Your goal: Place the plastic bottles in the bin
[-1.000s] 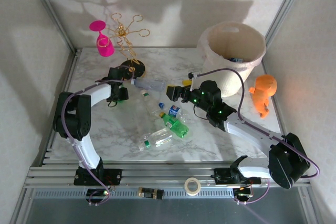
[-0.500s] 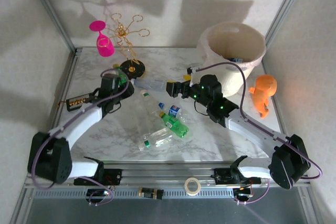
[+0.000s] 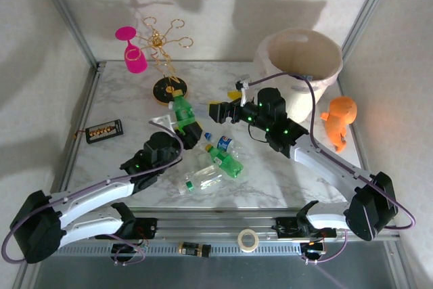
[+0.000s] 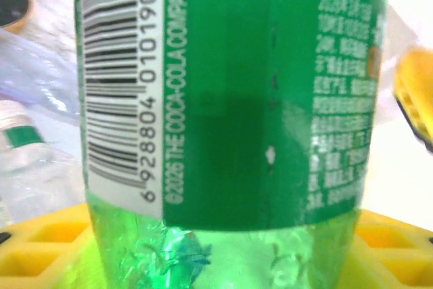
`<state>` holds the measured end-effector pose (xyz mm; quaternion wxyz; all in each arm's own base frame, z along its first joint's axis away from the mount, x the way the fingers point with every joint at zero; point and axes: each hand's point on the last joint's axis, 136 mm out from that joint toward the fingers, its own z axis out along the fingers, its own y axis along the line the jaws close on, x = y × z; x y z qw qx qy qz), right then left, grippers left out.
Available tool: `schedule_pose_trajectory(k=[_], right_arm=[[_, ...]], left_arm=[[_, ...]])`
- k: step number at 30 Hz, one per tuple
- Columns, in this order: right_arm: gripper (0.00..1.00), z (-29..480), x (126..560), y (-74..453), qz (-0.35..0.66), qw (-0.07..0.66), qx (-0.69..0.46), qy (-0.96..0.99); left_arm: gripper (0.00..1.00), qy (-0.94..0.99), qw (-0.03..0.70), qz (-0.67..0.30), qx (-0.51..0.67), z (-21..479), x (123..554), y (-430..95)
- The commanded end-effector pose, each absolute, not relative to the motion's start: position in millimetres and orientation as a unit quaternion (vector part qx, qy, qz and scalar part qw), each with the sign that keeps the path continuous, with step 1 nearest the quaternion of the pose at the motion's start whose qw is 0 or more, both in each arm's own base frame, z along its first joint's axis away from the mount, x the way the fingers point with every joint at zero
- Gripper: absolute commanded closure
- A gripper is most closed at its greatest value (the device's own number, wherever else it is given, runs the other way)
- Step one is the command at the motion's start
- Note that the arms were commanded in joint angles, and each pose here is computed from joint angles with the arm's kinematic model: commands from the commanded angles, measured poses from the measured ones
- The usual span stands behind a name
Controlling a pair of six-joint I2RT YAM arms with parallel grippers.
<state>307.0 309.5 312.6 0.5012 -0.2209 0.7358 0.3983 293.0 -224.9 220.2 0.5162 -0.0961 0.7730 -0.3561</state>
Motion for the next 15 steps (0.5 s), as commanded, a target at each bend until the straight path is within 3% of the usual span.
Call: schedule_pose_trajectory(k=[1, 8, 15], right_arm=[[0.01, 329.1, 293.8, 321.6, 0.433, 0.485, -0.246, 0.719], [0.05, 327.2, 285.0, 327.3, 0.450, 0.465, -0.265, 0.714], [0.25, 310.8, 283.6, 330.1, 0.467, 0.431, -0.270, 0.723]], left_arm=[[0.57, 0.737, 0.566, -0.366, -0.040, 259.8, 293.0, -254.3], [0.57, 0.733, 0.571, -0.367, 0.036, 267.8, 278.5, -302.5], [0.55, 0.726, 0.577, -0.366, 0.070, 274.0, 270.5, -320.2]])
